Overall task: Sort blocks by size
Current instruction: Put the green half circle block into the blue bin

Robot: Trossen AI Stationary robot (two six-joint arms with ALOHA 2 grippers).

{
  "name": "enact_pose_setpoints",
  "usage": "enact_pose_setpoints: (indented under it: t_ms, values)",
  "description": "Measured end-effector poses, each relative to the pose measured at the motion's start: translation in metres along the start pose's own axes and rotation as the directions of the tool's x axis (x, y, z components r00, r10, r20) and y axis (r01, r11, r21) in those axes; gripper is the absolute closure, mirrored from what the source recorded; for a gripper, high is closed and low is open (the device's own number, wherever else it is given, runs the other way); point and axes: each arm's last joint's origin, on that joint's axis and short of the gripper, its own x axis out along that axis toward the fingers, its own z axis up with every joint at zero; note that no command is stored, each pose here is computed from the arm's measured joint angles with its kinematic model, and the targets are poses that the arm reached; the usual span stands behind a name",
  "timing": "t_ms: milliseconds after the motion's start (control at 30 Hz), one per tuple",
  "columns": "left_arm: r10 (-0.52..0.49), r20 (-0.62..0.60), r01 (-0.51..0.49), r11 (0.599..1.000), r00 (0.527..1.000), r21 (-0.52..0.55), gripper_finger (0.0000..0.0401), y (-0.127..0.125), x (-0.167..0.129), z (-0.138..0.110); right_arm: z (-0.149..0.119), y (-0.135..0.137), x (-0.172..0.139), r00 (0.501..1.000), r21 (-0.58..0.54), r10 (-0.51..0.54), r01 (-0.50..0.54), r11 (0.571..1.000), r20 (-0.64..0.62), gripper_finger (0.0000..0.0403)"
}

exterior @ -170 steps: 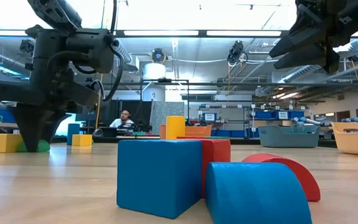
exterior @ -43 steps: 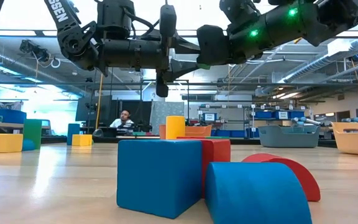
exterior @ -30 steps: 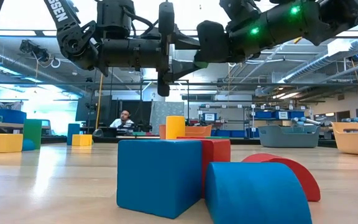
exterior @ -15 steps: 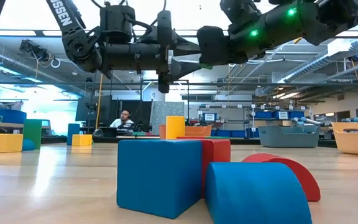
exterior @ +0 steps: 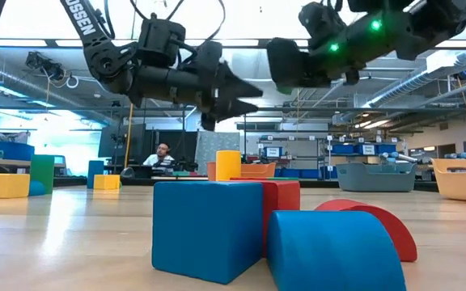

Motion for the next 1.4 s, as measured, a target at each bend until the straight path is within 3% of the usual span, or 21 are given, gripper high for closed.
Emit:
enact_pose_setpoints:
  t_ms: [200,433,600,733,1033,1400]
  values:
    - [0.097,-0.103,-0.09,0.993,0.99,0.071,0.0185,-0.003,-0.009,0.003,0.002,-0.046,0.029,0.984,0.12,0.048,-0.027,0.992,-0.172,0.0303]
    - [0.157,-0.19,-0.124,0.977,0.969,0.172,0.0198,-0.021,-0.018,0.003,0.015,-0.124,0.068,0.932,0.303,0.089,0.023,0.953,-0.351,0.0304]
    - [0.213,-0.228,-0.168,0.965,0.95,0.202,0.0199,-0.032,-0.02,-0.003,0.002,-0.182,0.081,0.839,0.356,0.013,0.217,0.909,-0.544,0.0304]
    - [0.23,-0.237,-0.178,0.959,0.944,0.219,0.0199,-0.04,-0.02,-0.006,-0.013,-0.21,0.086,0.752,0.345,0.007,0.294,0.891,-0.659,0.0304]
    - [0.237,-0.24,-0.184,0.957,0.941,0.224,0.0199,-0.044,-0.02,-0.008,-0.04,-0.229,0.093,0.608,0.289,0.025,0.34,0.895,-0.793,0.0287]
    - [0.238,-0.244,-0.185,0.957,0.94,0.224,0.0199,-0.044,-0.02,-0.008,-0.039,-0.228,0.092,0.609,0.294,0.036,0.33,0.897,-0.792,0.027]
